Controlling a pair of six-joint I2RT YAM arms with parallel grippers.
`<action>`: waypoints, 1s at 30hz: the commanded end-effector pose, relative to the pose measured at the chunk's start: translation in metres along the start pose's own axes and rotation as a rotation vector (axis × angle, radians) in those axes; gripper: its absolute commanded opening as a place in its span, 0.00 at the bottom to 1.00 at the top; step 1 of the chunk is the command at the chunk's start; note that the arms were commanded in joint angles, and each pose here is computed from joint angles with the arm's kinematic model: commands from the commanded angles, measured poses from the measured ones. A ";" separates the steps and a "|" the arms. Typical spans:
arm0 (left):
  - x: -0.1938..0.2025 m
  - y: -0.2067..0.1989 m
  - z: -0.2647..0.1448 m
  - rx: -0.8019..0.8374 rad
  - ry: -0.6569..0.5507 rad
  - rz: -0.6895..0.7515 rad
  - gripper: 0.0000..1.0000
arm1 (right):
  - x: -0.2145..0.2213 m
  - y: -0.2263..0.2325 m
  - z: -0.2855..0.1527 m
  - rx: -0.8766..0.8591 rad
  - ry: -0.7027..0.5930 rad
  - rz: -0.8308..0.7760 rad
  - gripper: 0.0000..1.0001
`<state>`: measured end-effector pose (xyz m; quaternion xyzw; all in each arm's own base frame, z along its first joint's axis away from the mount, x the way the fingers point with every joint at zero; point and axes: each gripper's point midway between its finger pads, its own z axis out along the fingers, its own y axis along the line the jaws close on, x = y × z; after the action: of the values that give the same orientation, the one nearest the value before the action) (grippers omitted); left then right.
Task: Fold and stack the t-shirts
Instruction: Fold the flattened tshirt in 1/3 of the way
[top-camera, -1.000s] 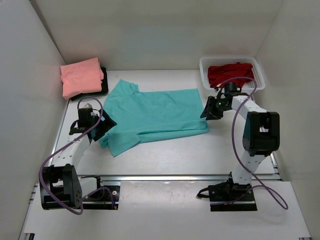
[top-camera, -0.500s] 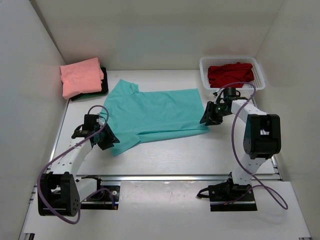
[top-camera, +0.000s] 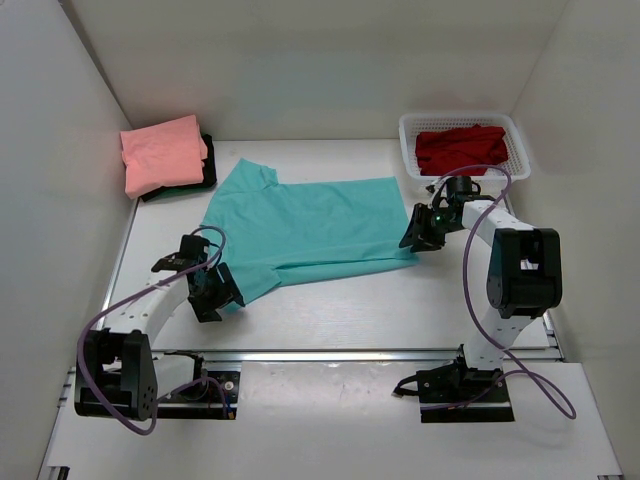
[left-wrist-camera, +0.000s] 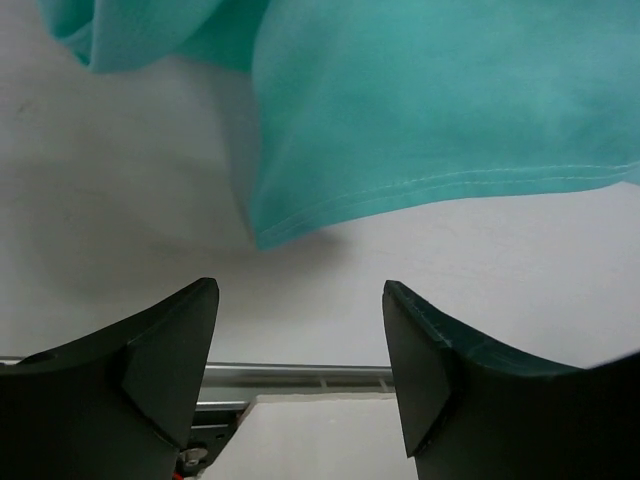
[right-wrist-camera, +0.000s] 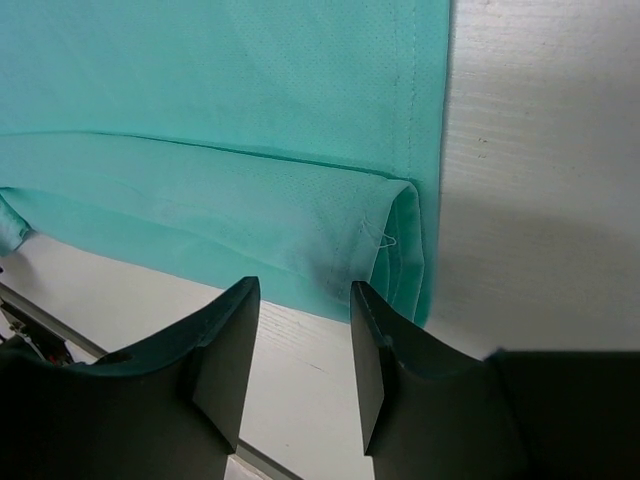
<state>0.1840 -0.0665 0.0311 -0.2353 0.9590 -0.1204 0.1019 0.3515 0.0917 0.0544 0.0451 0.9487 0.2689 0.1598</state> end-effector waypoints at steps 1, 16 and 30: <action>0.001 0.010 -0.003 -0.054 0.007 0.011 0.78 | -0.017 0.005 -0.002 -0.010 -0.051 -0.038 0.39; 0.002 0.005 0.018 -0.020 0.002 -0.023 0.25 | 0.006 -0.007 0.019 0.092 0.050 -0.019 0.39; -0.009 -0.007 0.002 0.031 -0.038 -0.019 0.00 | 0.009 0.015 0.002 0.037 0.062 -0.001 0.00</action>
<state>0.1840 -0.0695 0.0140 -0.2459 0.9569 -0.1205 0.0969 0.3458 0.1043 0.0335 0.0423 0.9645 0.2375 0.1077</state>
